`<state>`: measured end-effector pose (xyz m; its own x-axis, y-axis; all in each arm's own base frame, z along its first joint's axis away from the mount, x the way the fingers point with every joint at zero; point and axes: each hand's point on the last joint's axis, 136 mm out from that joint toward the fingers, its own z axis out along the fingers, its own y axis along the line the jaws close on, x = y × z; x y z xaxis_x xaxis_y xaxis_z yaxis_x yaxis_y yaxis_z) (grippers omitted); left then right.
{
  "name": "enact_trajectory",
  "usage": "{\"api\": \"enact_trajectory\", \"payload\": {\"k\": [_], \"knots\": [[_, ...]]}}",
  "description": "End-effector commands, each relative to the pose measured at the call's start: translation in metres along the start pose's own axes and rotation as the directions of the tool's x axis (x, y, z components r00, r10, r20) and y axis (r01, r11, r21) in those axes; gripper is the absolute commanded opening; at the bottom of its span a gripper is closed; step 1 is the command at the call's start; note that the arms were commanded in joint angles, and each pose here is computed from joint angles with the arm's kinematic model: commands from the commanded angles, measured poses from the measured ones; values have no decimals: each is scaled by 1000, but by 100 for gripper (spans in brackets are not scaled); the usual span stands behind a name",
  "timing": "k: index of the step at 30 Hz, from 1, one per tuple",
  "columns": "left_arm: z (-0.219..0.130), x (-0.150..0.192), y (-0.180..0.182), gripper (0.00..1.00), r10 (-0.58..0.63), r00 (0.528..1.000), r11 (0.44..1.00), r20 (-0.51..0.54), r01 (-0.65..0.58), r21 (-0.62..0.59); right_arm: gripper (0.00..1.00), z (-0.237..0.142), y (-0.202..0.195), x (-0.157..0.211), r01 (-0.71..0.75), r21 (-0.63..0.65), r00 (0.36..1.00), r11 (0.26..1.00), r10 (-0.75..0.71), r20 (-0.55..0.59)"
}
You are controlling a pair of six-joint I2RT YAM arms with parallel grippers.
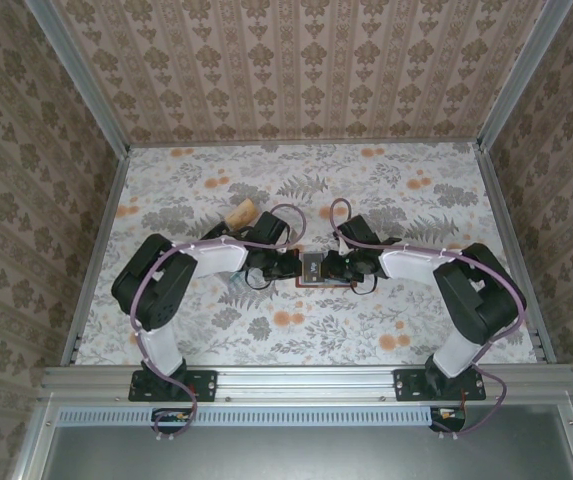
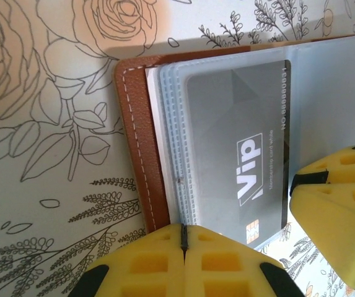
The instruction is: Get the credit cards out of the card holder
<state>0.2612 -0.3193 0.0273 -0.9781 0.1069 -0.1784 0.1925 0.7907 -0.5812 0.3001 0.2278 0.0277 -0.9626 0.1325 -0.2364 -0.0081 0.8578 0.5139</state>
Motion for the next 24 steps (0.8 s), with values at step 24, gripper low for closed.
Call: {"api": "enact_trajectory", "payload": {"k": [24], "knots": [[5, 10, 19, 0, -44, 998, 994, -43, 40, -102, 0, -11, -14, -1, -46, -21, 999, 999, 46, 6]]}}
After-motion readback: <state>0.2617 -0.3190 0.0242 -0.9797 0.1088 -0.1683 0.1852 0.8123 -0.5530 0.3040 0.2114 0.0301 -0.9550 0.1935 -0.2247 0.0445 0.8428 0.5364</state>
